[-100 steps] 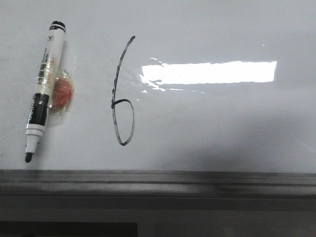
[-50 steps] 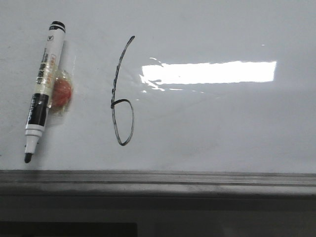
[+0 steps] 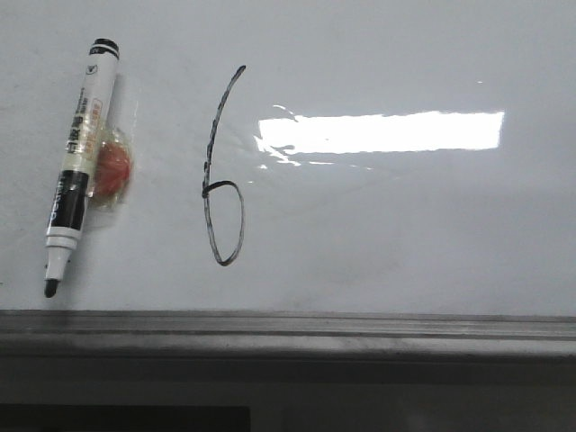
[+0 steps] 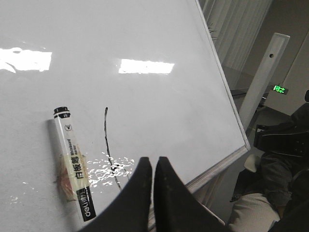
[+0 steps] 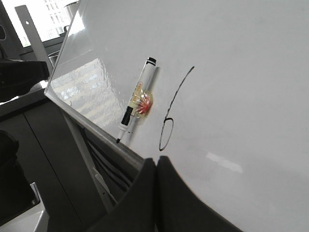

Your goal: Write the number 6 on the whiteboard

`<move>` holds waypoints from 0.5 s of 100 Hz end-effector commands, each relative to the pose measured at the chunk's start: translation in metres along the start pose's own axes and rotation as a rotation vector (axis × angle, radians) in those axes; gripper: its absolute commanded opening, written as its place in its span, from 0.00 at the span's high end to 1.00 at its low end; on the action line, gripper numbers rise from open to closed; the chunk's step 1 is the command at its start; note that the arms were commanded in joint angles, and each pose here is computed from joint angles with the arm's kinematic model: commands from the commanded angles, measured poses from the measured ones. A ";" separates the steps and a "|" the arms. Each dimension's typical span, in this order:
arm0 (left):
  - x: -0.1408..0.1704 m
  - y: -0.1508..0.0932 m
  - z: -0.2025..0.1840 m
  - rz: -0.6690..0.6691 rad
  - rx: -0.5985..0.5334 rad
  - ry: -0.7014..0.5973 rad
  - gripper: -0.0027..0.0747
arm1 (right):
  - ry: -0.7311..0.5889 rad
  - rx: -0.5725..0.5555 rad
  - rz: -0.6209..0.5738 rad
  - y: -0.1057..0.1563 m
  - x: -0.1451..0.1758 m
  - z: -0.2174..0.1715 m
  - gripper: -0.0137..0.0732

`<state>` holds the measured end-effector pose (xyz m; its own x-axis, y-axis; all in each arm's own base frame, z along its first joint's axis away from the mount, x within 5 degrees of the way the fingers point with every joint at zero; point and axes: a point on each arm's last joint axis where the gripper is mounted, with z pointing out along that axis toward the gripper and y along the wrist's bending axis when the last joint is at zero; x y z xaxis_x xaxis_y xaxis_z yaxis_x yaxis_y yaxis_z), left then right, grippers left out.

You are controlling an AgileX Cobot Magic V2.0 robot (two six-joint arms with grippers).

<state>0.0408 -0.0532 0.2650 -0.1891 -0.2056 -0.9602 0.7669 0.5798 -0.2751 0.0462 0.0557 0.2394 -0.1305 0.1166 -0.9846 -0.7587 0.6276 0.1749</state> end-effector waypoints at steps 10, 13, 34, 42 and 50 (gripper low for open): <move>-0.009 -0.001 0.001 0.003 0.005 -0.069 0.99 | -0.092 0.026 -0.009 -0.001 -0.015 0.000 0.92; -0.009 -0.001 0.001 0.003 0.005 -0.069 0.99 | -0.092 0.026 -0.009 -0.001 -0.015 0.000 0.92; -0.009 -0.001 0.001 0.003 0.005 -0.073 0.99 | -0.092 0.026 -0.009 -0.001 -0.015 0.000 0.92; -0.009 -0.001 0.001 0.003 0.005 -0.073 0.99 | -0.092 0.026 -0.009 -0.001 -0.015 0.000 0.92; -0.009 -0.001 0.001 0.003 0.005 -0.073 0.99 | -0.092 0.026 -0.009 -0.001 -0.015 0.000 0.92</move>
<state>0.0411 -0.0537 0.2589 -0.2000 -0.1919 -0.9608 0.7642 0.5832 -0.2756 0.0462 0.0557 0.2394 -0.1305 0.1166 -0.9846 -0.7587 0.6276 0.1749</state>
